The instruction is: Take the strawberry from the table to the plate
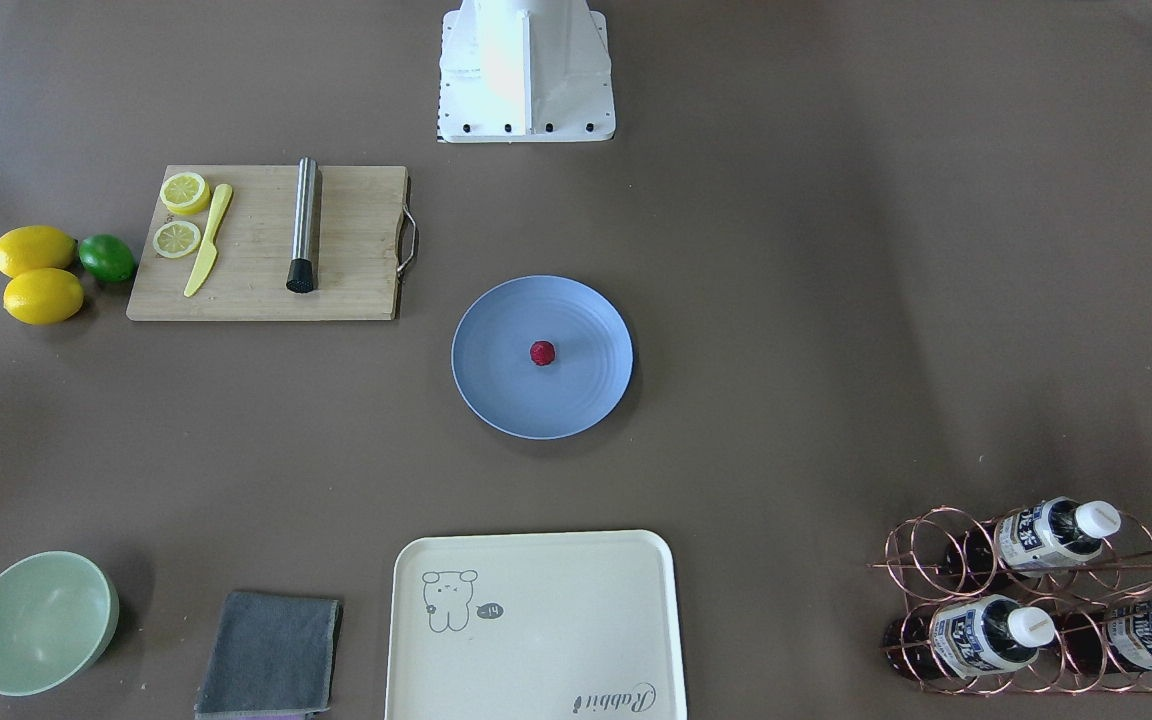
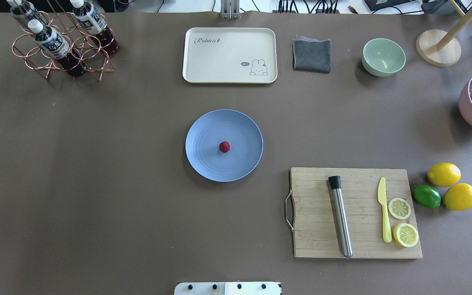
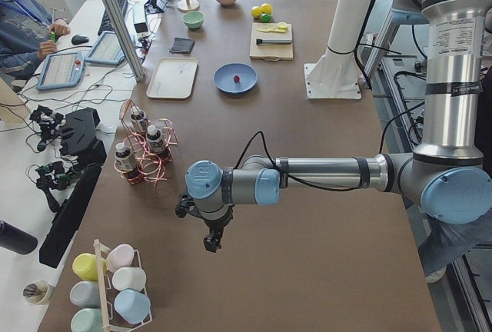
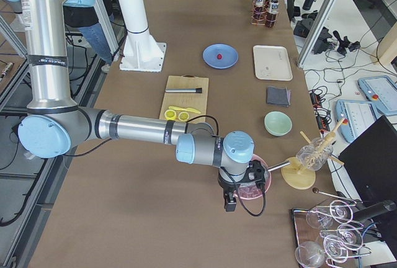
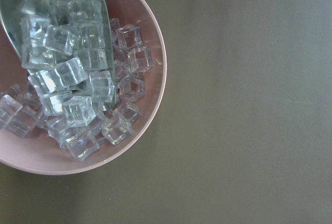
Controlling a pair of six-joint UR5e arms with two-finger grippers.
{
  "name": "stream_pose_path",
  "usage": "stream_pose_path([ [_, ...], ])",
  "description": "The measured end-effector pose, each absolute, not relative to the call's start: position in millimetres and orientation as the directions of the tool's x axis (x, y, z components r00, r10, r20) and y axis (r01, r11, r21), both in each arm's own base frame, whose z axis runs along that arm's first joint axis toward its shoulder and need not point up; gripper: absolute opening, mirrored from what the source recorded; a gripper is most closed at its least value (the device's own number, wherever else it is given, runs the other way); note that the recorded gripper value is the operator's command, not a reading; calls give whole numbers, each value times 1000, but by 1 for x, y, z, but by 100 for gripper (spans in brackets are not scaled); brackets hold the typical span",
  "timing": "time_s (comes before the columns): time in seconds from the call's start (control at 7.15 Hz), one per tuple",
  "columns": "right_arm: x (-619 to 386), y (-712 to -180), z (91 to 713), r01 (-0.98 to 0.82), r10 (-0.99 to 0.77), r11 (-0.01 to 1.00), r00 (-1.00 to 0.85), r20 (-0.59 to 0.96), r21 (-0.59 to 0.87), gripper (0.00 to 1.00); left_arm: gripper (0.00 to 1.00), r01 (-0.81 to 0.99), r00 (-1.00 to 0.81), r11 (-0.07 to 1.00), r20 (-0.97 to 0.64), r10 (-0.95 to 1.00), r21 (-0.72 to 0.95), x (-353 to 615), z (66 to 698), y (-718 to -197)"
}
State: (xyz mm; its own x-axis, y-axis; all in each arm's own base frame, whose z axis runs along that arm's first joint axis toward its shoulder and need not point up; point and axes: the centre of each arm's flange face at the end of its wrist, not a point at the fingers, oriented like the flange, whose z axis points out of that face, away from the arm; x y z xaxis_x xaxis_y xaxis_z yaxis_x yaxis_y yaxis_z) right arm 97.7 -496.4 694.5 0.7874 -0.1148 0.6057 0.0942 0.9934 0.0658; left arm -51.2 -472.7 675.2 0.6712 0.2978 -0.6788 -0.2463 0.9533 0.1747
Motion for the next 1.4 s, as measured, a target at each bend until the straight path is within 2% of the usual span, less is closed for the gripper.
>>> stream_pose_path([
  [0.56,97,-493,698,95,-112,994,786,607,60,100,98,-213,576,961,-771,270,178,-43,678,-468],
  [1.4,97,-494,697,96,-114,993,787,606,63,100,98,-160,644,975,-732,221,154,-80,688,-465],
])
